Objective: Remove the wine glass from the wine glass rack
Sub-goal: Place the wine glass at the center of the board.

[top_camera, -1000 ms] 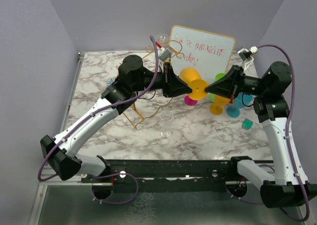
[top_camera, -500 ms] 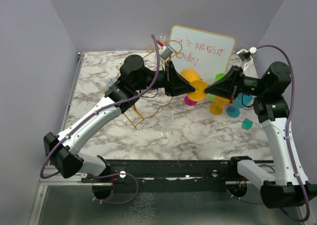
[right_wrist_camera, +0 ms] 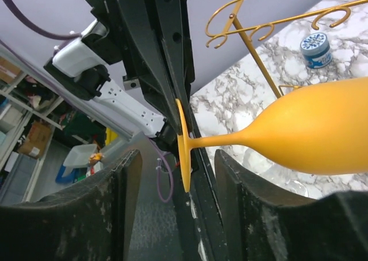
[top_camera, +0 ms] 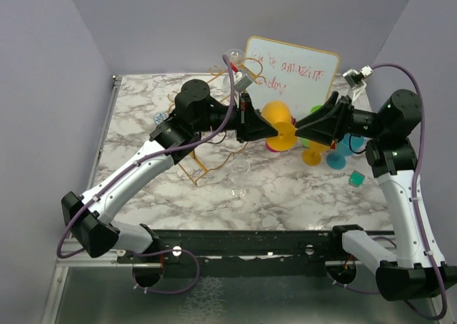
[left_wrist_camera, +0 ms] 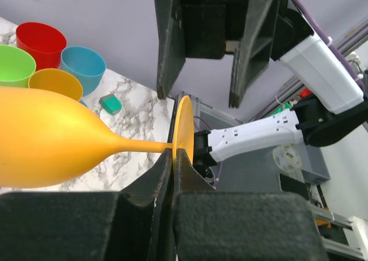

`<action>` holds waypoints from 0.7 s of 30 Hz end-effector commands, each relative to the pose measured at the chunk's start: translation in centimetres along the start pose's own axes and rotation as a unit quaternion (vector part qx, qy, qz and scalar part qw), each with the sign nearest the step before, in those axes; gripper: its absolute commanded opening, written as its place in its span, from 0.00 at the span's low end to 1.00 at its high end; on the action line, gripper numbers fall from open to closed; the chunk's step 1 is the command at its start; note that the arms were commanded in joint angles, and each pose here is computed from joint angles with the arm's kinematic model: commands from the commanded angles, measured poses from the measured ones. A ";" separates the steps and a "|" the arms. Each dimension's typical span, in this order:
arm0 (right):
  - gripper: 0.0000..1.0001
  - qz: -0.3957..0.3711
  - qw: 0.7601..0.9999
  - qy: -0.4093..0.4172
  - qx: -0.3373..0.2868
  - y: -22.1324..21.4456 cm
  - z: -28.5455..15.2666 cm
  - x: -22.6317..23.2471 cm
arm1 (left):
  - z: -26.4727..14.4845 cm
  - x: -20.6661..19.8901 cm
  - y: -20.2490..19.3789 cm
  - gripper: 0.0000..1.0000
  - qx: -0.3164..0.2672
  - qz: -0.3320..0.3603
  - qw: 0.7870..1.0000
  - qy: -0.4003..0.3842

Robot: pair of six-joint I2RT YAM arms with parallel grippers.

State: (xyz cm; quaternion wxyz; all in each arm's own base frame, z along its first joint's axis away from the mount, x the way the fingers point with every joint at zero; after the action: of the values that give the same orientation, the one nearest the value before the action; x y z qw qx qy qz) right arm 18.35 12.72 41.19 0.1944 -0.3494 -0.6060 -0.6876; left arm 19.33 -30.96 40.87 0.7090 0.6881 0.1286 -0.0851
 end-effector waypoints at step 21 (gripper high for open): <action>0.83 0.054 0.993 -0.083 -0.068 2.5 0.3 -4.0 | -5.4 -6.4 -1.8 0.00 -0.025 0.187 0.971 -0.143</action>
State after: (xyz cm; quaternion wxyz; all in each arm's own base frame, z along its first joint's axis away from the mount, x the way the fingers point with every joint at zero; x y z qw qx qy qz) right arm 23.24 11.96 39.57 0.1597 -0.4674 -0.5373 -0.6836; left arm 13.20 -26.08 40.83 0.7350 0.6759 -0.0402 -0.0358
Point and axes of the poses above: each gripper's point midway between its finger pads, its own z axis out along the fingers, its own x axis along the line the jaws close on, y = z × x, the point moved 6 cm from there along -z, back along the fingers, and after that the axes turned 12 degrees about z, right-handed, at the moved point
